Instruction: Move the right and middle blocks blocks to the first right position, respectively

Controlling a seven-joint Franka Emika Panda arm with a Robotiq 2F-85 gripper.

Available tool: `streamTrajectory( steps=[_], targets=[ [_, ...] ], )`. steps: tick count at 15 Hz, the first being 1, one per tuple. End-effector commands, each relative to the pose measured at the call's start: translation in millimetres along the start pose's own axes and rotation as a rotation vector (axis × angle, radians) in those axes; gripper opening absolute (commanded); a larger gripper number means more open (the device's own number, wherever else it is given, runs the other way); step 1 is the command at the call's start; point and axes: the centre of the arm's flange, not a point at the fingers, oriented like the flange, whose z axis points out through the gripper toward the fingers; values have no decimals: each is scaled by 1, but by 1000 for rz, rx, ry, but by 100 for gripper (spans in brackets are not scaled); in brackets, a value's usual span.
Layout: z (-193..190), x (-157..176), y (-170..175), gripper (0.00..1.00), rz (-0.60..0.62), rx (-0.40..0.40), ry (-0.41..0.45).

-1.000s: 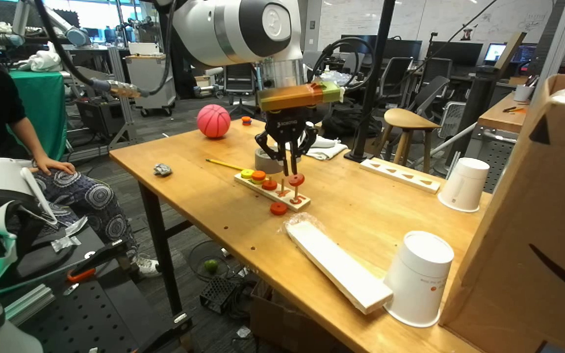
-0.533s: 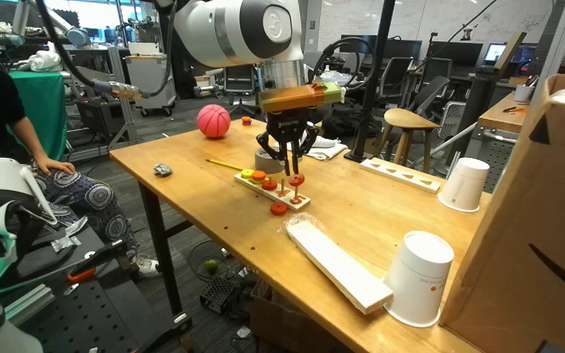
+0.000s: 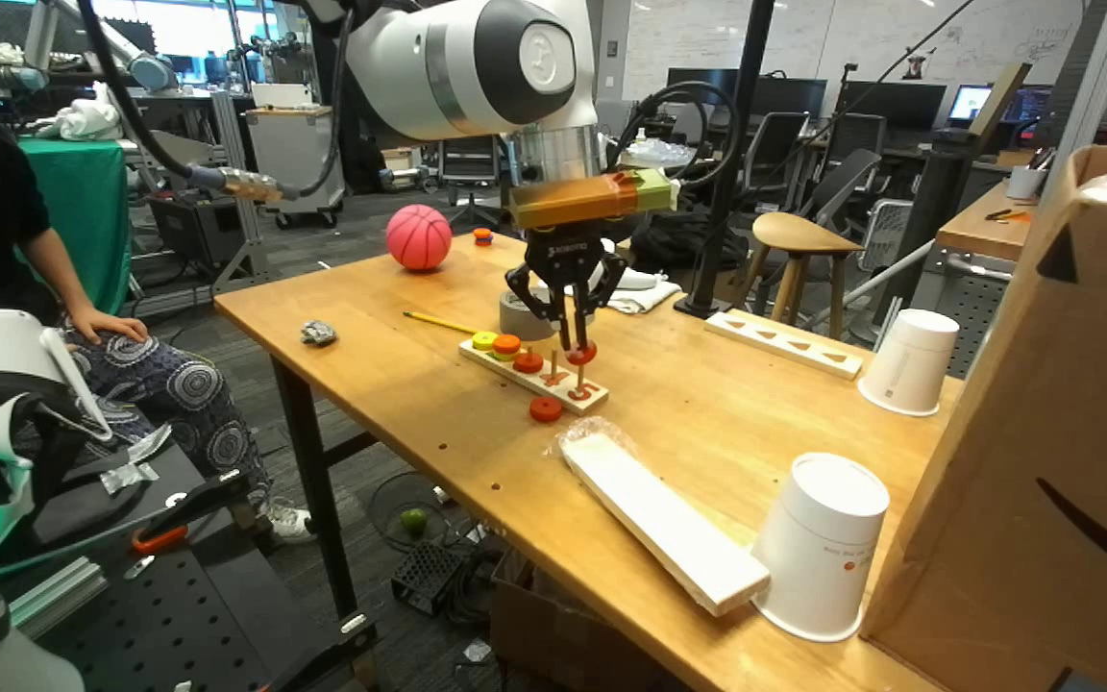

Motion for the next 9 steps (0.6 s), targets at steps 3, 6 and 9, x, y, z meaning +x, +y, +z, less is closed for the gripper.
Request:
streamTrajectory(
  steps=[3, 6, 9],
  targets=[
    [6, -1, 9, 18, 9, -8, 11],
    [10, -1, 10, 18, 7, 3, 8],
    [12, 2, 10, 18, 1, 9, 7]
  ],
)
